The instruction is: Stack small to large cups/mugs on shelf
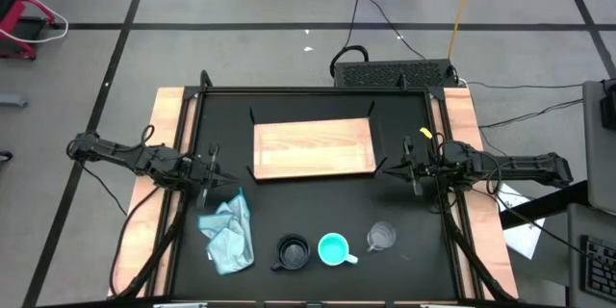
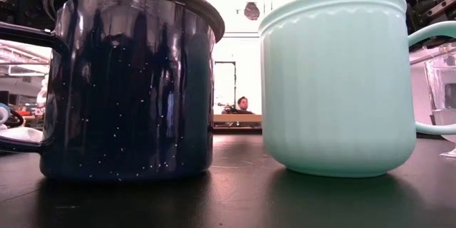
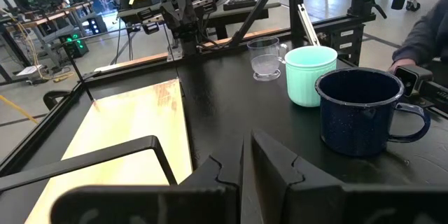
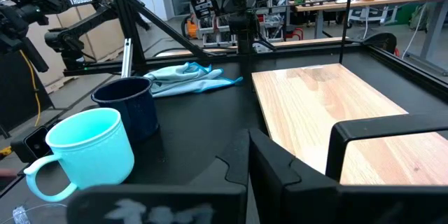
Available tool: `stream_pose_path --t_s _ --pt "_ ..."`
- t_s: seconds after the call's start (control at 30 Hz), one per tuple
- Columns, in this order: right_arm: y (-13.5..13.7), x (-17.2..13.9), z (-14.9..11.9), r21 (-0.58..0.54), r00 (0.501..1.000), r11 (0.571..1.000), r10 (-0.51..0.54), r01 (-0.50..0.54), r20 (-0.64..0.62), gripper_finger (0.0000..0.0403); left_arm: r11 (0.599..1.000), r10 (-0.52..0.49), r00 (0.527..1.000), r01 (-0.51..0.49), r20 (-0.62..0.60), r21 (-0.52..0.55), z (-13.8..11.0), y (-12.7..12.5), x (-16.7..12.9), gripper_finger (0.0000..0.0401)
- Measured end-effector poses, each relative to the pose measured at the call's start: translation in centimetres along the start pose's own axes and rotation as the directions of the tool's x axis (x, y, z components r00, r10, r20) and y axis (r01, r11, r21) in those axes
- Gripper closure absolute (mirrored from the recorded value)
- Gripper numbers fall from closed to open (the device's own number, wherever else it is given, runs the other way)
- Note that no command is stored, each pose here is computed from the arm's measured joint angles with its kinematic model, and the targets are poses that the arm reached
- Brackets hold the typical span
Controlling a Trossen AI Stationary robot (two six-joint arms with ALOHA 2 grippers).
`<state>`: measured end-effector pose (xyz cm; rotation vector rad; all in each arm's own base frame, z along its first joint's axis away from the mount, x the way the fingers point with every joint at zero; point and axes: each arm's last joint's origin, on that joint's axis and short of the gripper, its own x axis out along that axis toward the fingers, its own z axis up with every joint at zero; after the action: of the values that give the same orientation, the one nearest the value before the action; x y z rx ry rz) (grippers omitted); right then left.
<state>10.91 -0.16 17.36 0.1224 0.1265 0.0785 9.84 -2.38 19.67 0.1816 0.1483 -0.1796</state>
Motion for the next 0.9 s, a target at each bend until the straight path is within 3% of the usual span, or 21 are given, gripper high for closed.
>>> stream_pose_path --t_s 0.63,0.8,0.9 --pt "0.0 0.0 -0.01 0.0 1.0 1.0 0.0 0.0 0.0 0.0403 1.0 0.0 1.0 0.0 0.0 0.0 -0.01 0.0 0.0 0.037" --pt "0.05 -0.01 0.41 -0.082 0.999 0.997 0.005 -0.001 0.042 0.0403 0.993 0.01 1.0 -0.009 -0.001 0.117 -0.01 0.03 0.0 0.037" --pt "0.05 -0.01 0.45 -0.104 0.999 0.995 0.005 0.0 0.046 0.0403 0.991 0.011 1.0 -0.011 -0.001 0.133 -0.01 0.03 0.0 0.037"
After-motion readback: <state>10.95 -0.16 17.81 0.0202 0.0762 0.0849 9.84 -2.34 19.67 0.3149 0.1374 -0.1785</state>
